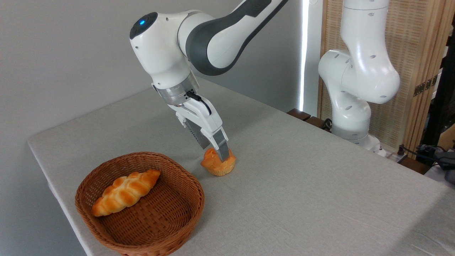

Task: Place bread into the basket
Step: 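Lower the open gripper down onto the round orange bun, then close the gripper fingers around the round orange bun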

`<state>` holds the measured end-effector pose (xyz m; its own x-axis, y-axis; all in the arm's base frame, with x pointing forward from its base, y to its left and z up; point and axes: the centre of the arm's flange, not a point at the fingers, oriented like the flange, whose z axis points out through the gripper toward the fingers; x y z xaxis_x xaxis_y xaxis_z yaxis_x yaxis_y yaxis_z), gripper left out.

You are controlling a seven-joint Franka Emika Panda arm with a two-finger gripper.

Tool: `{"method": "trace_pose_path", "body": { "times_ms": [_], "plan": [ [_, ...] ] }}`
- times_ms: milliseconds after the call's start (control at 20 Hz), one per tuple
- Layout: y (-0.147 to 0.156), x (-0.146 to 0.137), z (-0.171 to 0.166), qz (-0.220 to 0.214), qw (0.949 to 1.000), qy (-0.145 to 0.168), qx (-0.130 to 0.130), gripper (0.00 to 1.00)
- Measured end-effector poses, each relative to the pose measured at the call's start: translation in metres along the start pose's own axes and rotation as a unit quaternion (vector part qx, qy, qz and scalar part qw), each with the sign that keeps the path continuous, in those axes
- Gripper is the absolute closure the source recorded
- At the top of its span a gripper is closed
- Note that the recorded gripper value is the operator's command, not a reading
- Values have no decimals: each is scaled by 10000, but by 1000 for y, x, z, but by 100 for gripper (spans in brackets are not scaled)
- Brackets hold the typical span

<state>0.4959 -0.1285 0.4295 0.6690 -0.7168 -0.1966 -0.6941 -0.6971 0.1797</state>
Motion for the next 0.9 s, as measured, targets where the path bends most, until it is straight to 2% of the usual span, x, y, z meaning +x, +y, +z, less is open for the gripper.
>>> {"method": "trace_pose_path", "body": {
  "times_ms": [400, 650, 700, 800, 850, 900],
  "plan": [
    [2, 1, 9, 82, 9998, -103, 142, 0],
    [2, 0, 14, 85, 9998, -150, 129, 0],
    [2, -1, 16, 92, 9997, -183, 146, 4],
    [1, -2, 19, 109, 9994, -254, 197, 21],
    [1, -3, 20, 112, 9994, -277, 201, 33],
    [1, -3, 21, 114, 9993, -291, 200, 40]
  ]
}}
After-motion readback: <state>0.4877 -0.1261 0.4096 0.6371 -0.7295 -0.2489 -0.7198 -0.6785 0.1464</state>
